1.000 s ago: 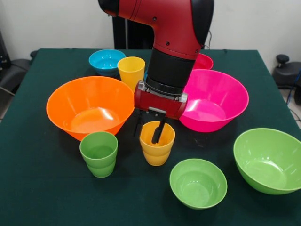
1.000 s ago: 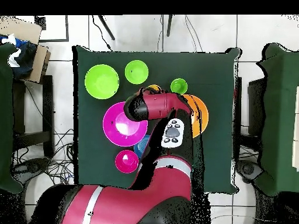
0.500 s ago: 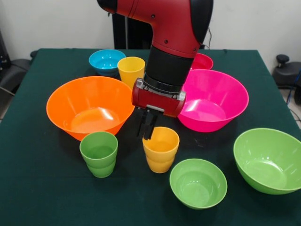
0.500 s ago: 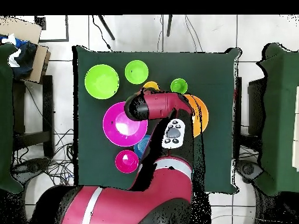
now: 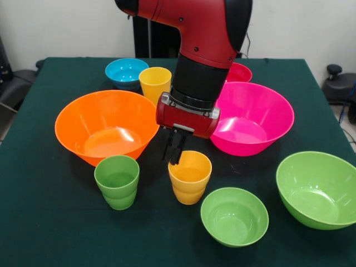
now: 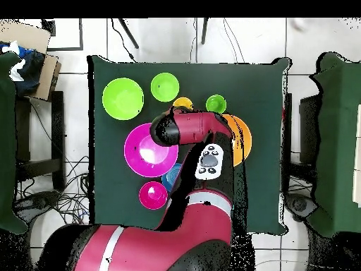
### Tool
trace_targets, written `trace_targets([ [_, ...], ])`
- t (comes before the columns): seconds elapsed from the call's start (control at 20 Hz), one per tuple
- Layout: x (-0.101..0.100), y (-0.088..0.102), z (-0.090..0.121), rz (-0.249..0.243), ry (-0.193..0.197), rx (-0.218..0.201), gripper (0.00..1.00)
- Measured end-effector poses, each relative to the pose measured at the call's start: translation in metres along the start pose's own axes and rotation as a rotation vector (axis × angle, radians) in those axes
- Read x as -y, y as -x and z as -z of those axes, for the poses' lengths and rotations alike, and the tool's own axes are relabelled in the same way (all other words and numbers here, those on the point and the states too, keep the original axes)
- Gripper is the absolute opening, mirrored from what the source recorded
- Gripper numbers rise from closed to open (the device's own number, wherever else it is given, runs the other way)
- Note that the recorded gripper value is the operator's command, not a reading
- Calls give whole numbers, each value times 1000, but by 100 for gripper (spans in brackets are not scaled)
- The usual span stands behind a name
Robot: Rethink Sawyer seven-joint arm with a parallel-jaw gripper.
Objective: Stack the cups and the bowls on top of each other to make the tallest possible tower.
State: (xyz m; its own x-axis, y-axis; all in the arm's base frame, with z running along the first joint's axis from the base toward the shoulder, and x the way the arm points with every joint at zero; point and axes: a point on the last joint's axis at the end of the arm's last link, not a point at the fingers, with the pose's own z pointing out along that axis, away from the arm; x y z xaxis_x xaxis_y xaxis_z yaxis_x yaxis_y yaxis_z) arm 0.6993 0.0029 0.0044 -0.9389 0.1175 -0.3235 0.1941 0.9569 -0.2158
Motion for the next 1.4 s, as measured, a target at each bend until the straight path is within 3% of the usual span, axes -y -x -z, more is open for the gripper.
trace_targets([
  [1.4, -2, 9, 8, -21, 7, 13, 0],
])
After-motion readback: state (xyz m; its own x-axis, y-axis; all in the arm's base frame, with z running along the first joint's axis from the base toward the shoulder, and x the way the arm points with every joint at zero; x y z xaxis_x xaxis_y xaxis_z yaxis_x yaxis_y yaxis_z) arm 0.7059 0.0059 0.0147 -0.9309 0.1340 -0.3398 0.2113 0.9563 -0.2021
